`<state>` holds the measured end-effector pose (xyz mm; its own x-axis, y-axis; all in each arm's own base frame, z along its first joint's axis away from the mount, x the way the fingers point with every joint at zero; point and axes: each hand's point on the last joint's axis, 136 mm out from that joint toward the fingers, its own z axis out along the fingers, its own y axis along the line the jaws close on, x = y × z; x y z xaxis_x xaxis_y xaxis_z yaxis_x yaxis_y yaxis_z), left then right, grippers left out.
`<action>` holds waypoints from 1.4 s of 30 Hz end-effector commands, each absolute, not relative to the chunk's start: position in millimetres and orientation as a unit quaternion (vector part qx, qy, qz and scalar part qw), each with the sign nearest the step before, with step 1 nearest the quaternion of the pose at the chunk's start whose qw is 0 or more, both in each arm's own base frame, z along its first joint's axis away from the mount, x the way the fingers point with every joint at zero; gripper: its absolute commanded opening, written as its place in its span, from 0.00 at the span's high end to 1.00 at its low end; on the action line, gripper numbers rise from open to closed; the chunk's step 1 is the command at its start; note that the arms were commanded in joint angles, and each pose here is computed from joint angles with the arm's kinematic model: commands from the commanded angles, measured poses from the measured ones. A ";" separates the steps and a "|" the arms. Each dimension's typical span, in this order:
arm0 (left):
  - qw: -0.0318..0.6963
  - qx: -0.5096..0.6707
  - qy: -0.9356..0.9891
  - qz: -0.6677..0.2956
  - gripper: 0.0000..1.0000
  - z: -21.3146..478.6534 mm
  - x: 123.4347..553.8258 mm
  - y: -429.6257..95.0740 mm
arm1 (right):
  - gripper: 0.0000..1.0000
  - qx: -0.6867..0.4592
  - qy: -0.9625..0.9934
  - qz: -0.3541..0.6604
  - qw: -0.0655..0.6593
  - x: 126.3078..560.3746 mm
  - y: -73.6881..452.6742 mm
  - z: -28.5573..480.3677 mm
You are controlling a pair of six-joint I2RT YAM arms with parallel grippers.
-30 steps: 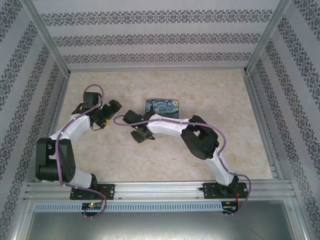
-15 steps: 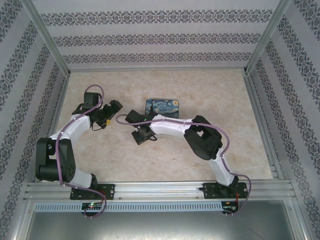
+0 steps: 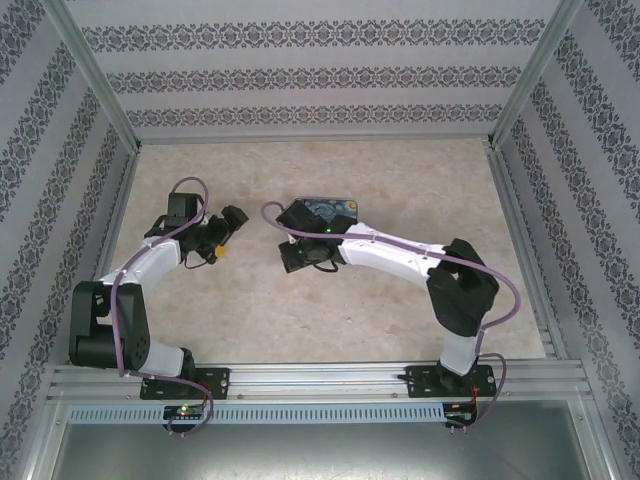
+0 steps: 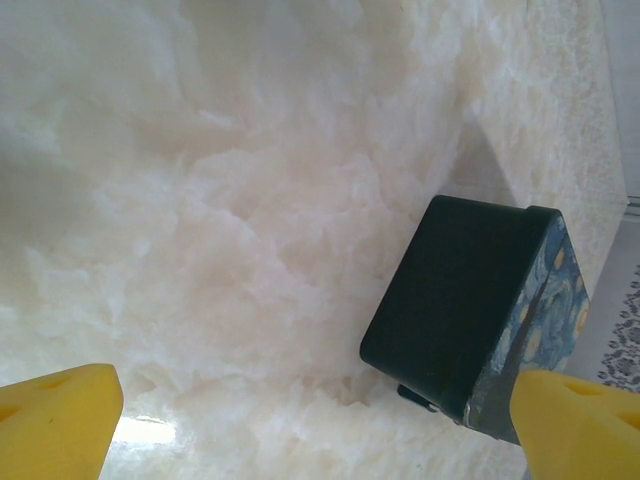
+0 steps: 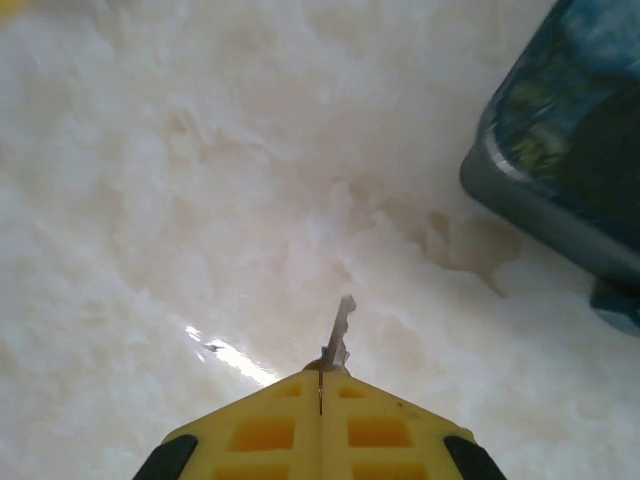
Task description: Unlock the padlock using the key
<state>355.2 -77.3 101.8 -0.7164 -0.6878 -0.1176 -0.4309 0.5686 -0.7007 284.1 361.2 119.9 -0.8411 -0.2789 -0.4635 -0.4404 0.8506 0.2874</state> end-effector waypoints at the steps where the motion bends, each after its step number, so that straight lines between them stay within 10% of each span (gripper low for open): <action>1: 0.207 -0.323 0.842 -0.378 0.00 122.0 359.9 -90.4 | 1.00 -0.147 0.936 0.224 0.227 293.6 352.0 136.5; 34: 0.155 -0.306 0.792 -0.505 0.00 171.3 366.9 -235.4 | 1.00 0.004 0.914 0.279 0.294 328.3 281.9 178.5; 42: 0.124 -0.335 0.750 -0.556 0.20 182.5 369.3 -257.1 | 1.00 0.004 0.904 0.296 0.310 333.0 285.1 195.0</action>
<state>364.6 -244.3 171.8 -0.7535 -0.6451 0.1266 -0.3653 0.2507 -0.8965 331.9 280.1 170.4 -0.8343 0.1594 -0.5277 -0.1482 0.8572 0.4932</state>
